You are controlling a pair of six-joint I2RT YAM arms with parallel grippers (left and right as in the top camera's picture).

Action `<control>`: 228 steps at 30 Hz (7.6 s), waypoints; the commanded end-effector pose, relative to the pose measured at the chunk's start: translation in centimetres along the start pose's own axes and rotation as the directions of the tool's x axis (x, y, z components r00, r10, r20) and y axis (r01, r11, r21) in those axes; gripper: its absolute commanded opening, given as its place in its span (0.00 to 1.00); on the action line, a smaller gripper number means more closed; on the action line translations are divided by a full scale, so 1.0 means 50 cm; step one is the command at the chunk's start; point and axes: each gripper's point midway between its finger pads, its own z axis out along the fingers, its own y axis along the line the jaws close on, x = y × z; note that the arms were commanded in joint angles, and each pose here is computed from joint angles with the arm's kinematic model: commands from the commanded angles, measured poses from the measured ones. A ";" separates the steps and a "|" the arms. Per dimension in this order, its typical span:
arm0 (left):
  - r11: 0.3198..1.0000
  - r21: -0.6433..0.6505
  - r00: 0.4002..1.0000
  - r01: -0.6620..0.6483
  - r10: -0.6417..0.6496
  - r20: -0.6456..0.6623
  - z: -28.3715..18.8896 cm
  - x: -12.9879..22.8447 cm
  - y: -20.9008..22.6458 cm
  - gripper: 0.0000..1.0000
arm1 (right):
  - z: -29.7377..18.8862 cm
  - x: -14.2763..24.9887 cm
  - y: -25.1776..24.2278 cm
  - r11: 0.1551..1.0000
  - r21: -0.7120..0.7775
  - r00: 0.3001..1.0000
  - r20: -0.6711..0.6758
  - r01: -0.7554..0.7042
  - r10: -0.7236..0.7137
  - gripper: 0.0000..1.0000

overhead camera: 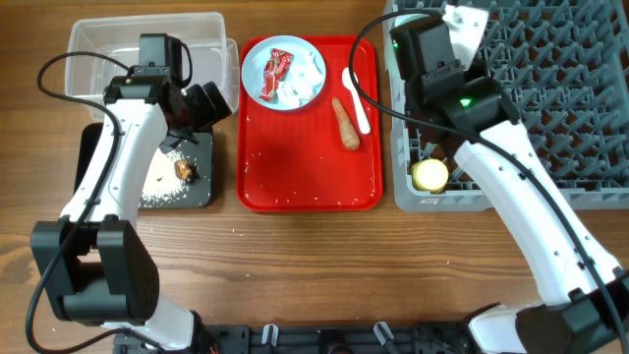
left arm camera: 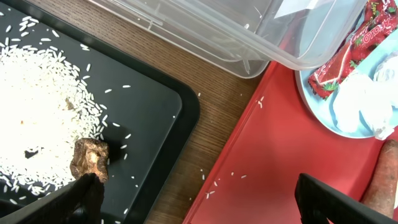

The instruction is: Sort waste into correct bins and load items into the dishwasher rack

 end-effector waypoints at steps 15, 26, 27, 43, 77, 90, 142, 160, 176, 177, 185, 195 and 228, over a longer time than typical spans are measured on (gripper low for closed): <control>1.000 0.001 1.000 0.002 -0.002 0.029 -0.015 -0.014 0.000 1.00 | 0.139 0.050 0.035 0.483 0.390 0.600 -0.277 0.784 -0.750 0.04; 1.000 0.001 1.000 0.002 -0.002 0.029 -0.015 -0.014 0.000 1.00 | 0.192 0.108 0.076 0.411 0.352 0.522 -0.329 0.841 -0.787 0.04; 1.000 0.000 1.000 0.002 -0.002 0.029 -0.015 -0.014 0.000 1.00 | 0.192 0.108 0.077 0.415 0.350 0.524 -0.326 0.840 -0.786 0.04; 1.000 0.001 1.000 0.002 -0.002 0.029 -0.015 -0.014 0.000 1.00 | 0.121 0.120 0.171 0.394 0.340 0.481 -0.223 0.854 -0.848 0.71; 1.000 0.001 1.000 0.002 -0.002 0.029 -0.015 -0.014 0.000 1.00 | -0.210 -0.043 0.489 0.461 -0.881 0.993 0.116 0.105 -0.003 0.79; 1.000 0.001 1.000 0.002 -0.002 0.029 -0.015 -0.014 0.000 1.00 | -0.205 -0.127 0.540 0.474 -0.879 0.989 0.099 0.038 0.105 0.79; 1.000 0.000 1.000 0.002 -0.002 0.029 -0.015 -0.014 0.000 1.00 | 0.118 0.335 0.723 0.716 -0.690 0.919 -0.344 -0.108 -0.192 0.66; 1.000 0.011 0.999 0.004 -0.005 0.046 -0.016 -0.022 -0.005 1.00 | -0.026 0.459 0.629 0.675 -0.708 0.622 -0.628 -0.207 -0.468 0.75; 1.000 0.024 0.999 0.000 -0.001 0.050 -0.016 -0.024 -0.012 1.00 | -0.076 0.059 0.493 0.569 -0.773 0.897 -0.423 -0.282 -0.130 1.00; 1.000 0.027 0.999 -0.001 0.000 0.047 -0.016 -0.022 -0.014 1.00 | -0.075 0.041 0.477 0.567 -0.771 0.902 -0.417 -0.289 -0.108 1.00; 0.981 0.093 0.985 -0.170 0.169 0.015 -0.007 0.030 -0.096 1.00 | -0.069 -0.049 0.375 0.530 -0.780 0.915 -0.402 -0.332 -0.018 1.00; 0.973 0.104 0.979 -0.205 0.205 0.015 0.009 0.045 -0.125 1.00 | -0.145 0.014 0.418 0.465 -0.838 0.898 -0.404 -0.286 -0.176 1.00; 0.994 0.058 0.989 0.092 -0.084 -0.125 0.051 0.041 -0.040 1.00 | -0.153 0.183 0.563 0.057 -0.952 0.895 -0.304 -0.302 -0.326 1.00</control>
